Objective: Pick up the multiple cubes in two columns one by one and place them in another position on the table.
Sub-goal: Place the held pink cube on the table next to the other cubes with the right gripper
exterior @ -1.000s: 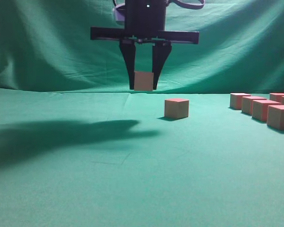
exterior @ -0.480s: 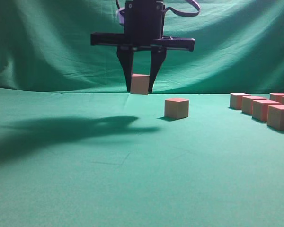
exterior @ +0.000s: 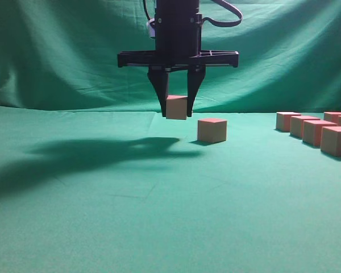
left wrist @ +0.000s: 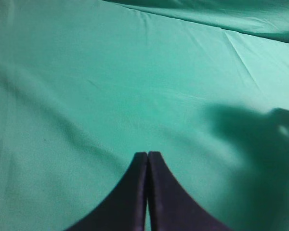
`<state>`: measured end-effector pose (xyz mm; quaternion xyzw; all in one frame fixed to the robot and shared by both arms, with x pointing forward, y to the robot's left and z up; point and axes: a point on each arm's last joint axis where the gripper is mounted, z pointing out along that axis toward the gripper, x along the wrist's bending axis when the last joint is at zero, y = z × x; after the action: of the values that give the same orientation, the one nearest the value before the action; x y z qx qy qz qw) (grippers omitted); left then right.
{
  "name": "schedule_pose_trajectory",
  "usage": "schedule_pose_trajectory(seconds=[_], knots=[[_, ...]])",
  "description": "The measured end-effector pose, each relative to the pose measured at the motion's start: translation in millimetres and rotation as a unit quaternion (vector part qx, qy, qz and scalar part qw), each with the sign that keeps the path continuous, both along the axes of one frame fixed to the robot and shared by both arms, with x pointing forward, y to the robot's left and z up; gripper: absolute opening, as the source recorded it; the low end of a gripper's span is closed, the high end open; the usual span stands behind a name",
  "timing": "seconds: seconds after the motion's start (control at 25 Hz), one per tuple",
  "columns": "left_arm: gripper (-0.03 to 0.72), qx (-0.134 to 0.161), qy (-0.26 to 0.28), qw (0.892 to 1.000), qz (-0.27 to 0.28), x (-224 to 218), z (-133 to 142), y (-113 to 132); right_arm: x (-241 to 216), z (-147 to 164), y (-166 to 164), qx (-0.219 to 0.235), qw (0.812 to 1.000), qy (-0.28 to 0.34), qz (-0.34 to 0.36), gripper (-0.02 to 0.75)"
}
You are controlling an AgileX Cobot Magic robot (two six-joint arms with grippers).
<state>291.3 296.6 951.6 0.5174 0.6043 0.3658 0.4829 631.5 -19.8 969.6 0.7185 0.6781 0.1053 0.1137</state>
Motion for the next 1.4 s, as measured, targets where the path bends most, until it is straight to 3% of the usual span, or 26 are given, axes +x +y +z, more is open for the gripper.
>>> schedule_pose_trajectory(seconds=[0.36, 1.08, 1.28, 1.4], knots=[[0.000, 0.000, 0.000, 1.000, 0.000, 0, 0, 0, 3, -24, 1, -0.017, 1.000, 0.014, -0.002, 0.256], [0.000, 0.000, 0.000, 1.000, 0.000, 0, 0, 0, 6, -27, 4, -0.009, 1.000, 0.002, 0.002, 0.256], [0.000, 0.001, 0.000, 1.000, 0.000, 0, 0, 0, 7, -26, 8, 0.010, 1.000, -0.002, 0.027, 0.456], [0.000, 0.001, 0.000, 1.000, 0.000, 0, 0, 0, 7, -26, 9, 0.011, 0.999, -0.002, 0.040, 0.478]])
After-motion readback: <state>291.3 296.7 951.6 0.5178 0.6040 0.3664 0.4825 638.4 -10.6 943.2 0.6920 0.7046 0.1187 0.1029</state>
